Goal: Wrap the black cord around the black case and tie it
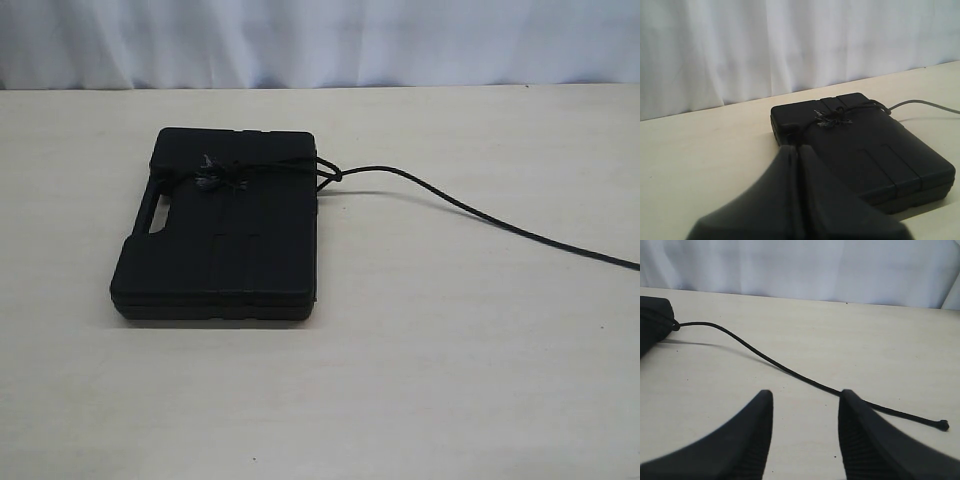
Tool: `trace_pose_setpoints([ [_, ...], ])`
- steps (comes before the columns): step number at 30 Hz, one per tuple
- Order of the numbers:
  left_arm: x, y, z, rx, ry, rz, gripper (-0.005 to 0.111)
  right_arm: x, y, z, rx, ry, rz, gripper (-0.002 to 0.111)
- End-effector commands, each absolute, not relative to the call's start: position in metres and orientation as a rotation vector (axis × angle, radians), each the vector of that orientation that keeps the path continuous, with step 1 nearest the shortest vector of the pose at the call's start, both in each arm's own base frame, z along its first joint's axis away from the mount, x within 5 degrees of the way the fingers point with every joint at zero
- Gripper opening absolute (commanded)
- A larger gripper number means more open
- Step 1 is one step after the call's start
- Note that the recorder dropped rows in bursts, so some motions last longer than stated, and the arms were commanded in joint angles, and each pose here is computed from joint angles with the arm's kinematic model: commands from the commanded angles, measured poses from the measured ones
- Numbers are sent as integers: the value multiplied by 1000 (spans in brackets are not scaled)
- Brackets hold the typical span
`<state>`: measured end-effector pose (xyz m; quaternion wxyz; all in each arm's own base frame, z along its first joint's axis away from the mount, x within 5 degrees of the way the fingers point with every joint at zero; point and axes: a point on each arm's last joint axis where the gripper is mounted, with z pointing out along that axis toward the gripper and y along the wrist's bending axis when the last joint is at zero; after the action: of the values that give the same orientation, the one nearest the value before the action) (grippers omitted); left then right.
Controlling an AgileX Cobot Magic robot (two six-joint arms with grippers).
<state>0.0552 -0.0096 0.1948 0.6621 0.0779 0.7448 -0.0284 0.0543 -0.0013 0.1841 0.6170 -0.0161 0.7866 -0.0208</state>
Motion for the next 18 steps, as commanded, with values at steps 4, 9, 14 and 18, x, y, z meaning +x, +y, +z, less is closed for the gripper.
trace_pose_setpoints([
  [4, 55, -9, 195, 176, 1678, -61, 0, 54, -2, 184, -51, 1803, -65, 41],
  [9, 55, -9, 195, 176, 1678, -61, 0, 54, -2, 184, -51, 1803, -65, 41],
  [14, 55, -9, 195, 177, 1676, -59, 0, 54, -2, 184, -51, 1803, -65, 41],
  [18, 55, -9, 195, 177, 1676, -59, 0, 54, -2, 184, -51, 1803, -65, 41],
])
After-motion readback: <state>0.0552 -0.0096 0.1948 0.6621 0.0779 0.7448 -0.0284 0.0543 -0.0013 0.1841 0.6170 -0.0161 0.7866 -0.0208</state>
